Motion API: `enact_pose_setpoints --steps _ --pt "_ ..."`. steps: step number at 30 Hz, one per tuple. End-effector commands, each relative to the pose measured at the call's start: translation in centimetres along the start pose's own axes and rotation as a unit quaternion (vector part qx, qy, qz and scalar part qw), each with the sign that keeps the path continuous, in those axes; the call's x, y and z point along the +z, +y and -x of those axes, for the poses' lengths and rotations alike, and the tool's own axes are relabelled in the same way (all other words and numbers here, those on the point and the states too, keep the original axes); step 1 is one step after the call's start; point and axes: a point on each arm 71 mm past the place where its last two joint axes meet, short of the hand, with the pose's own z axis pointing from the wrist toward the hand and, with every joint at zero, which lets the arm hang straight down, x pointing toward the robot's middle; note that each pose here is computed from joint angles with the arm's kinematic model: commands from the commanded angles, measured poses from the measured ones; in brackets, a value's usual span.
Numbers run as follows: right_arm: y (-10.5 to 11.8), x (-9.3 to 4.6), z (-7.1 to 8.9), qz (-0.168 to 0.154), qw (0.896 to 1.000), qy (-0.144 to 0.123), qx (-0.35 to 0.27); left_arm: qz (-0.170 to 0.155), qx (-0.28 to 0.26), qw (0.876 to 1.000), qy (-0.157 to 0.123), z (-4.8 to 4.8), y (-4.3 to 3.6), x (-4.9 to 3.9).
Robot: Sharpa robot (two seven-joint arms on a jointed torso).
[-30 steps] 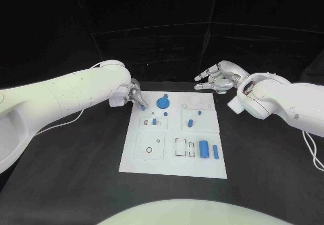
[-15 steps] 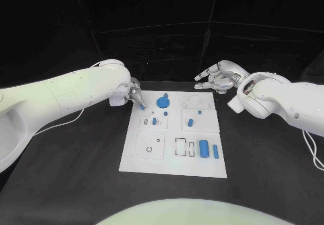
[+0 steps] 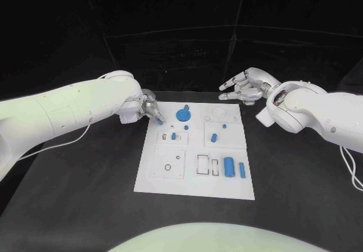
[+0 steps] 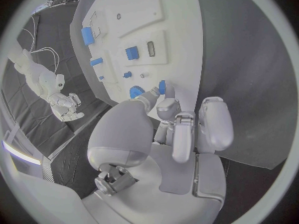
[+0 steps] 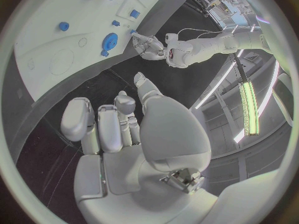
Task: Assemble the parts on the task board
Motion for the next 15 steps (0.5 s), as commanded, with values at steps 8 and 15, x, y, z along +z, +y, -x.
enact_pose_setpoints --steps 8,15 --pt "-0.1 0.1 0.2 -0.001 1.000 0.001 0.001 -0.040 -0.031 0.998 -0.028 -1.10 0.09 -1.93" --pt "-0.2 0.1 0.3 -0.001 1.000 0.000 0.001 -0.055 -0.024 0.997 -0.040 -2.00 0.63 -2.74"
